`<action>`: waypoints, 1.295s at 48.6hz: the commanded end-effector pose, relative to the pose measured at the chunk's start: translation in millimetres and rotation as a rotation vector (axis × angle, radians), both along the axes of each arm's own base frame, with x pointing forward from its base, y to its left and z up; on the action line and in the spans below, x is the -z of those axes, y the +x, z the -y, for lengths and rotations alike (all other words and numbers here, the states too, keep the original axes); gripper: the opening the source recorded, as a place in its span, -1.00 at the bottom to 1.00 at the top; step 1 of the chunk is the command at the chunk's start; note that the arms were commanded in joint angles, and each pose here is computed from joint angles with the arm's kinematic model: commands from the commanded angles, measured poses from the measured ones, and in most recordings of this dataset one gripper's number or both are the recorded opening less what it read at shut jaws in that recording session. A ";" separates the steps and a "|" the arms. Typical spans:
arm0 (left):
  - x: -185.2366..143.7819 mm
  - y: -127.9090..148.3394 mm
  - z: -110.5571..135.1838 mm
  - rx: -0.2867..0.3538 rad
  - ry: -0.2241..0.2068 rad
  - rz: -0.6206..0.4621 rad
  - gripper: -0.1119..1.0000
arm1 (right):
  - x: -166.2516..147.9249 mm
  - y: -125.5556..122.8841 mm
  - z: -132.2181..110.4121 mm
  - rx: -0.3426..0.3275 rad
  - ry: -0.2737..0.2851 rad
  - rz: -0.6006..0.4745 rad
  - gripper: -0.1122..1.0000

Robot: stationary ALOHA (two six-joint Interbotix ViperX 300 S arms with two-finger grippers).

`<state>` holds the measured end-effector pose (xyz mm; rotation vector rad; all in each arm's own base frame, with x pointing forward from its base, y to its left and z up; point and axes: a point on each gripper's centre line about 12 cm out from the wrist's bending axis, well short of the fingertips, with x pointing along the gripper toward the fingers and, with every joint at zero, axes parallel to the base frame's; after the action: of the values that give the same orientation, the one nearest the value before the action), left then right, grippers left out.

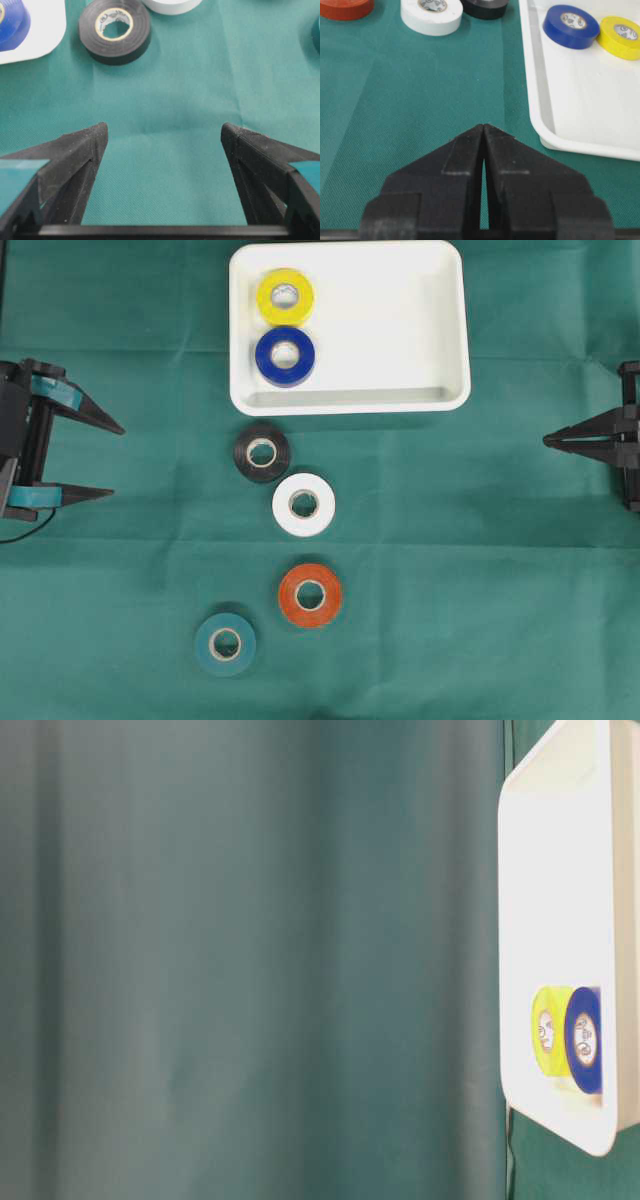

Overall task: Put the tape into the white case with the left arm.
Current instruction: 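Move the left gripper to the black tape roll and grasp it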

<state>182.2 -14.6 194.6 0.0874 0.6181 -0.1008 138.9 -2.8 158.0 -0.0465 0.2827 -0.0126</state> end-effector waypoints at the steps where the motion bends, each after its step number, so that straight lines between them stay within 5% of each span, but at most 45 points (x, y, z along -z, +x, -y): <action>1: -2.9 4.4 0.9 0.003 -0.001 0.011 0.96 | -4.6 2.3 0.2 0.001 -0.002 0.012 -0.97; 17: -2.2 29.1 2.5 0.003 0.003 0.022 0.96 | -4.2 2.0 0.2 0.001 -0.002 0.012 -0.97; 63: 43.8 156.8 11.9 0.013 0.035 -0.226 0.95 | -4.0 2.0 0.2 0.001 -0.002 0.011 -0.97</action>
<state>324.6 -25.4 144.2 0.1068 0.8768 -0.1107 138.8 -2.8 157.2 -0.0480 0.2858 -0.0123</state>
